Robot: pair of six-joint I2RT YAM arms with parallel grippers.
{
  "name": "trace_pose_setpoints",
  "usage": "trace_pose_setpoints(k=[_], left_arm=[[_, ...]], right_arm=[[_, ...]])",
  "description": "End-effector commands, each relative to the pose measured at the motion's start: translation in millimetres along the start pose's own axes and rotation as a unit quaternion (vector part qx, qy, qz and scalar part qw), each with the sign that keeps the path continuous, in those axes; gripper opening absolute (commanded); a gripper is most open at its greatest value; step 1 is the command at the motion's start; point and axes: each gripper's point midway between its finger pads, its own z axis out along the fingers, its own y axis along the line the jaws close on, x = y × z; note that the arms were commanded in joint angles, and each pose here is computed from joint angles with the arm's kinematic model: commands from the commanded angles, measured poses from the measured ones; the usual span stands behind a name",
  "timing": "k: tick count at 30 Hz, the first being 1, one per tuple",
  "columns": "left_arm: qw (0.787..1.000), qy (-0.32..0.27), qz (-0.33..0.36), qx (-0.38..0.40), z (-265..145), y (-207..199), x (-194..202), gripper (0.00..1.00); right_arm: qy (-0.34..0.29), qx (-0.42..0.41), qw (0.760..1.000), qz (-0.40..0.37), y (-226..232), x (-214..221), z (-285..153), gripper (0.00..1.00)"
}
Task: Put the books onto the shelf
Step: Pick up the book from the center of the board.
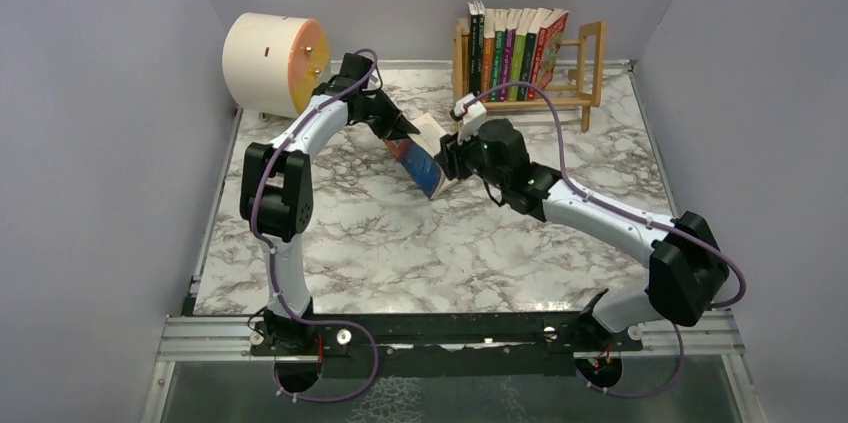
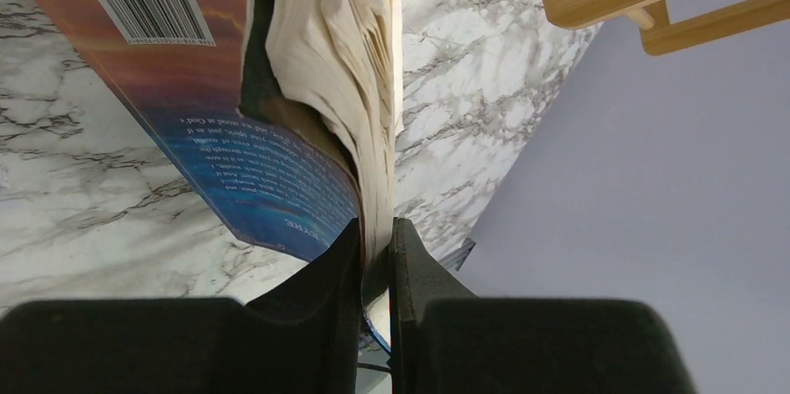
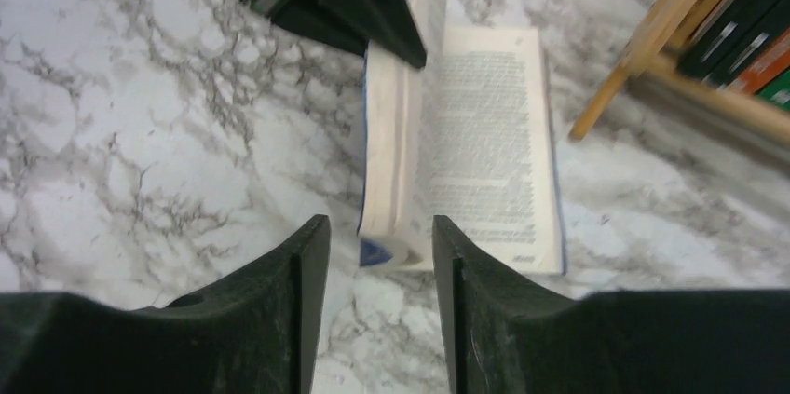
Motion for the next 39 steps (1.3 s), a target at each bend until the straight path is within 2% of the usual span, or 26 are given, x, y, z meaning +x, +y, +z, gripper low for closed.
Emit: trace_pose_setpoints(k=[1,2,8,14,29,39], left_arm=[[0.996,0.038,-0.011,0.076,-10,-40,4,0.0],[0.996,0.041,-0.014,0.079,-10,-41,3,0.0],[0.995,0.043,-0.025,0.088,-12,-41,-2,0.0],[0.994,0.05,-0.032,0.09,-11,-38,-2,0.0],[0.992,0.064,-0.045,0.099,-13,-31,-4,0.0],[0.99,0.07,-0.056,0.105,-13,-24,-7,0.0]], right_arm=[[-0.045,-0.051,0.997,0.04,19,9,-10,0.5],[-0.051,-0.053,0.996,0.045,20,13,-13,0.57],[-0.087,-0.053,0.994,0.049,16,26,-26,0.64],[-0.09,-0.042,0.994,0.056,11,45,-22,0.64],[-0.112,-0.025,0.99,0.077,-19,71,26,0.64],[-0.119,-0.084,0.986,0.078,-2,78,58,0.64]])
